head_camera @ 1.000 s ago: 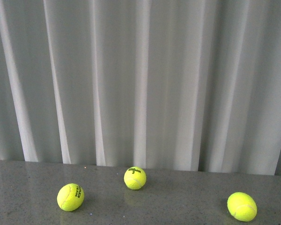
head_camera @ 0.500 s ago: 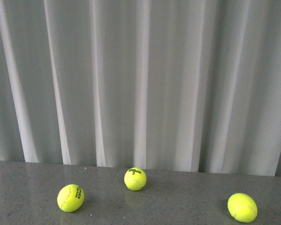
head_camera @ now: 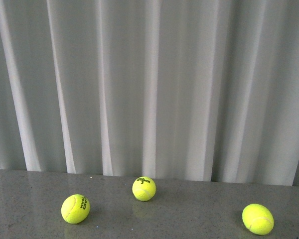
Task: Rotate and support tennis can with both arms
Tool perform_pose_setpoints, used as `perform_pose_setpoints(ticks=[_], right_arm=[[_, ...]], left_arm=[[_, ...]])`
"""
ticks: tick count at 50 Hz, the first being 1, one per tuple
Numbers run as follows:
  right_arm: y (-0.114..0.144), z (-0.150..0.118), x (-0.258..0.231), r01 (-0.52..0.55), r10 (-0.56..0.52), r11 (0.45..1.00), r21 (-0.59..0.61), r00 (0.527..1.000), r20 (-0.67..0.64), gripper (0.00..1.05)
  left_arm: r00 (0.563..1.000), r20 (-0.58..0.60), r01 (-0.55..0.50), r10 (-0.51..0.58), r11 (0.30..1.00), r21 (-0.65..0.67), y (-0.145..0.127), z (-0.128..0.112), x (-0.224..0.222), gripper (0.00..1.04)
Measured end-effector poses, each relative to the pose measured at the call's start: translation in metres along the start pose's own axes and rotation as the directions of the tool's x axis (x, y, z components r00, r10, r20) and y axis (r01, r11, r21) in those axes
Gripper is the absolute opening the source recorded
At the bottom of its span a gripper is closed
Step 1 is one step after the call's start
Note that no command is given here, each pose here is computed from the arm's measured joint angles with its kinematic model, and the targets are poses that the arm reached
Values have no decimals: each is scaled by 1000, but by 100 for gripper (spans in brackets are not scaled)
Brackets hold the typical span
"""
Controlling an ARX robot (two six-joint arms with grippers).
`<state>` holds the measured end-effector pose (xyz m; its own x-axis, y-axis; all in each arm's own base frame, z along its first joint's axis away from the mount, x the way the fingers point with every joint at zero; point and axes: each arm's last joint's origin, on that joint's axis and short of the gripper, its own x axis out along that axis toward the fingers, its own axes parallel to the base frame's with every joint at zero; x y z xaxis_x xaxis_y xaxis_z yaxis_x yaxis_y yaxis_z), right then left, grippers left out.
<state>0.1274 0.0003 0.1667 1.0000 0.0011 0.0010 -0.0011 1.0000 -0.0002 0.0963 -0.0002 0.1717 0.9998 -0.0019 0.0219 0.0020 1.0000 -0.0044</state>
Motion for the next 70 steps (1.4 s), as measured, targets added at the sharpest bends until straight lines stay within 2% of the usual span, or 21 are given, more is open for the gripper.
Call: perform_pose_setpoints(ticks=[36,40,50,53,64,70], right_arm=[[0,1,-19,0,0,1000,0,1000,7,3],[0,-4,-27,-3,3,1000,0,1000,-29,3],[0,-2,-30,-3,3,1000,0,1000,1,3],[0,-2,-30,-3,3,1000,-1,1000,1,9],[0,-2,-30,-3,3,1000,0,1000,1,51],[0,-2,-30,-3,3,1000,0,1000,1,69]], left_arm=[[1000,0,0,0,1000,0,0,0,0,98],[1000,0,0,0,1000,0,0,0,0,98],[1000,1,0,0,1000,0,0,0,0,98],[1000,1,0,0,1000,0,0,0,0,98],[1000,1,0,0,1000,0,0,0,0,98],[1000,1,0,0,1000,0,0,0,0,98]])
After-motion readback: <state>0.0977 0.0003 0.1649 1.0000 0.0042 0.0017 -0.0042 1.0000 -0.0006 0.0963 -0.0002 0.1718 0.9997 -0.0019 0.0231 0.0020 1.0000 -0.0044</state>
